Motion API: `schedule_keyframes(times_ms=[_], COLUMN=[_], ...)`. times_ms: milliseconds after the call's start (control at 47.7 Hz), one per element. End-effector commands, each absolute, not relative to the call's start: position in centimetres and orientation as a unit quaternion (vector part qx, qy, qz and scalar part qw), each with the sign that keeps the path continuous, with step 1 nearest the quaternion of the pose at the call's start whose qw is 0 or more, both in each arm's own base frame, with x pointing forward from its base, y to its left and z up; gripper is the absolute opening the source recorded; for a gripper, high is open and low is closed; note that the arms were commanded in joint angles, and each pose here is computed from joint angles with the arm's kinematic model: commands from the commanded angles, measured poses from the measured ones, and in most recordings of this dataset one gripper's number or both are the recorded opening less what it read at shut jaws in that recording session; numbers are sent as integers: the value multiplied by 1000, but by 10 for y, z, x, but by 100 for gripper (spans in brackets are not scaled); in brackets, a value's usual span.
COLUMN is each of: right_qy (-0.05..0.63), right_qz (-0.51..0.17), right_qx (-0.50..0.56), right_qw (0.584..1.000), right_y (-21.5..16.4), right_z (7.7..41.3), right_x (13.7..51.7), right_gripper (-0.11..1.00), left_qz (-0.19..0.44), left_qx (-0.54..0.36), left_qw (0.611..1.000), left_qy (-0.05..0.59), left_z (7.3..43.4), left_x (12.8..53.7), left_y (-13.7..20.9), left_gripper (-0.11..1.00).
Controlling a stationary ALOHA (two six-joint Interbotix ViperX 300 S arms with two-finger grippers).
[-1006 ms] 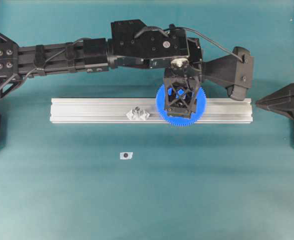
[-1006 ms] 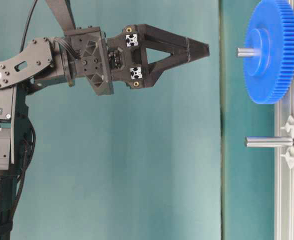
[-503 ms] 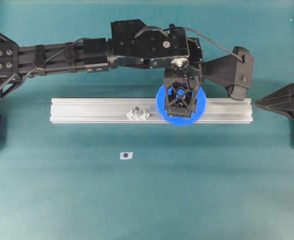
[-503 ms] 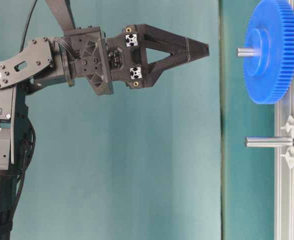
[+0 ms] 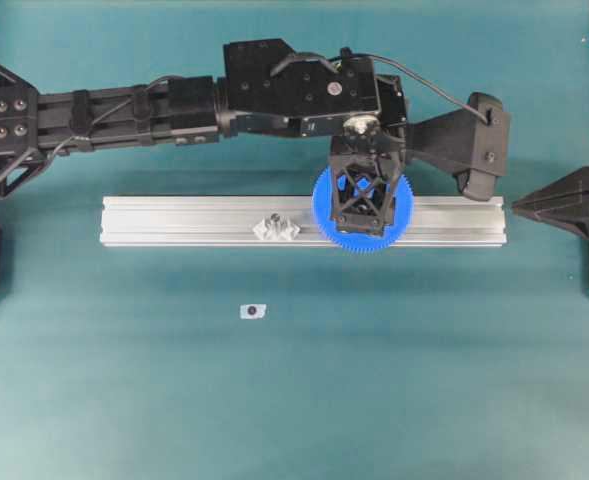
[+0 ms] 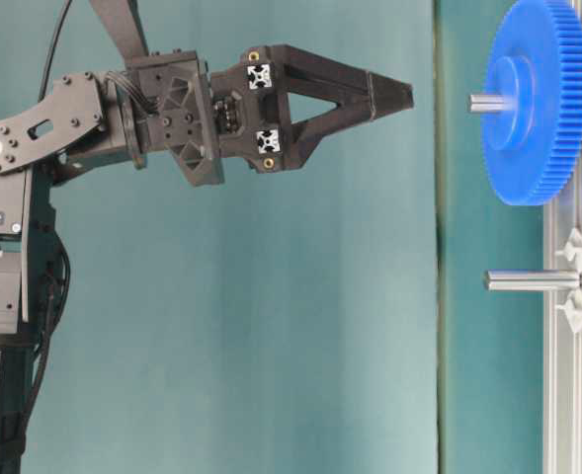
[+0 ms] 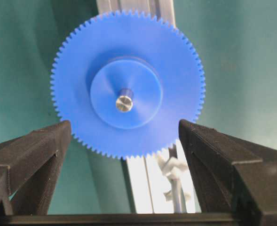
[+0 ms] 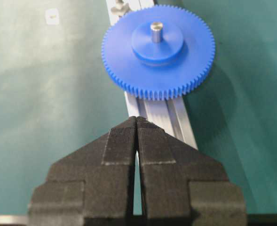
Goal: Find the location of the shaft and insert the large gear.
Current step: 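Open the left gripper and withdraw it upward from the gear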
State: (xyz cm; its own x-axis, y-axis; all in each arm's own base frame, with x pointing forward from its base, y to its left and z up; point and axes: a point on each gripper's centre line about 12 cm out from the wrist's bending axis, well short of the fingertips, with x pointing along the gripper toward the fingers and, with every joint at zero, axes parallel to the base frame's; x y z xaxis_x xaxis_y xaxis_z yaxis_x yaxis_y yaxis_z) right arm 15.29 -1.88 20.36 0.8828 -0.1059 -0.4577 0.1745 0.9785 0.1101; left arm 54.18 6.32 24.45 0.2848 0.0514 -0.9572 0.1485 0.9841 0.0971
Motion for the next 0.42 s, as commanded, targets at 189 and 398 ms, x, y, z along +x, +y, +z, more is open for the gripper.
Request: schedule_keyframes(times_ms=[189, 398], right_qy=[222, 222], right_qz=[-74, -75], right_qx=[77, 77], right_qw=[969, 969], right_y=[-20, -20], right_z=[211, 211], right_x=[156, 156], right_gripper=[-1, -1], left_qz=[-29, -30], left_qx=[90, 89], left_qw=[811, 810], left_qy=[577, 579], left_z=[265, 264], left_x=[542, 543], left_y=[60, 59], left_gripper=[91, 91])
